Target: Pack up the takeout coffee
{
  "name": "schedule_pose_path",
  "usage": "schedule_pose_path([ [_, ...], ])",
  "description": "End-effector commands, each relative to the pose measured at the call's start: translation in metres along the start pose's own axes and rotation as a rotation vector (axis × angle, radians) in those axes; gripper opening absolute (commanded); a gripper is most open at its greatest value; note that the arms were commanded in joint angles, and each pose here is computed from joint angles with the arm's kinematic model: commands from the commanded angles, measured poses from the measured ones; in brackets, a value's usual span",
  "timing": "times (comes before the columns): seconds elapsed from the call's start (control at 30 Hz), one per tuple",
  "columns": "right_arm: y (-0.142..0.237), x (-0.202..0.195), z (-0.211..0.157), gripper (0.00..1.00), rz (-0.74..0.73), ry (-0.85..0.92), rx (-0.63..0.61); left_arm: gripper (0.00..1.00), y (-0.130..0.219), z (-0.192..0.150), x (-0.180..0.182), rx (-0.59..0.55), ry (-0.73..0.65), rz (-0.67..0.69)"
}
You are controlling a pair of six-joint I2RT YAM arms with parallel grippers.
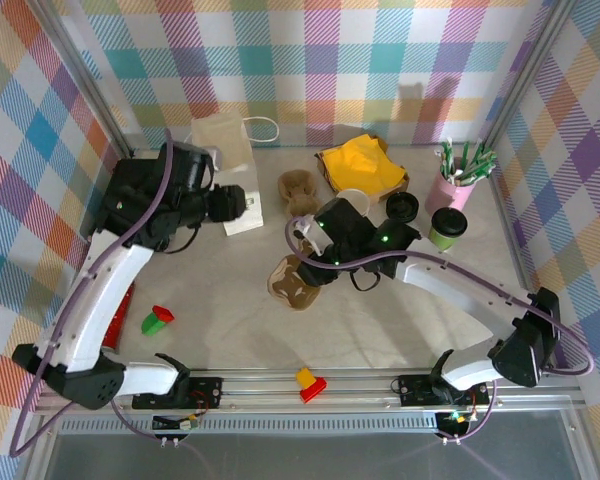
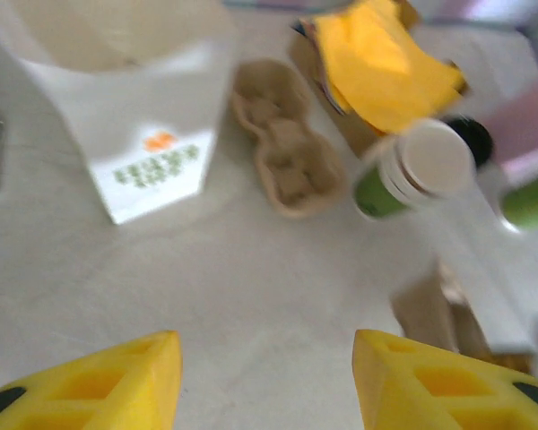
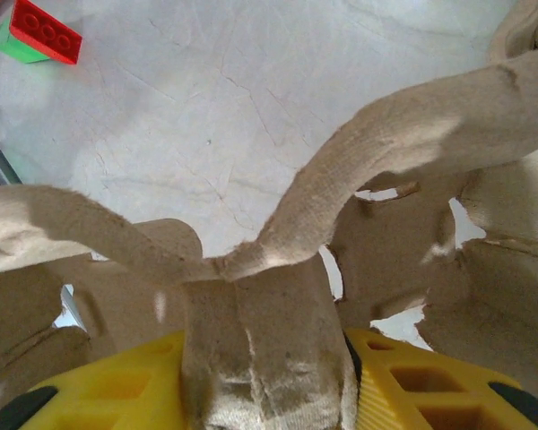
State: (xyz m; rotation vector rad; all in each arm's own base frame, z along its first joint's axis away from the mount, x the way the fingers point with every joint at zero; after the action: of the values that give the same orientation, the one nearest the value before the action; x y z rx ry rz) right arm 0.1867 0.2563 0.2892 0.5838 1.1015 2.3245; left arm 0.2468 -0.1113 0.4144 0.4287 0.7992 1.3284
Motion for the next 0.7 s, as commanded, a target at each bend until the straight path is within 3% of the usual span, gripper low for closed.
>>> schedule_pose_path([
  [0.0,0.008,0.003,-0.005,0.43,0.003,-0.026,-0.026,0.52,-0.009,0.022,0.023,-0.059,0.145,0.134],
  [0.27,0.016,0.002,-0.022,0.42,-0.003,-0.068,-0.029,0.52,-0.058,0.057,0.053,-0.068,0.272,0.234],
  [0.67,0.029,0.002,-0.042,0.42,-0.002,-0.099,-0.034,0.51,-0.11,0.087,0.077,-0.017,0.28,0.281],
])
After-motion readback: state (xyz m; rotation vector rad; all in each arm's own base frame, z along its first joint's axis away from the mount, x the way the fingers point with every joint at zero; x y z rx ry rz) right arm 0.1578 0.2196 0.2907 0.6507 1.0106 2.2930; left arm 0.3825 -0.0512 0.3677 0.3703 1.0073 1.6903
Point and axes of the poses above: each hand's point on the last joint's axis, 136 mm out from that joint toward the fingers, its own y axis back along the fingers, its own x axis along the line the jaws close on, z = x × y, the point moved 9 cm from there along y, back along the fingers, and after that the axes turned 2 degrees about y, right-handed, at the moved point
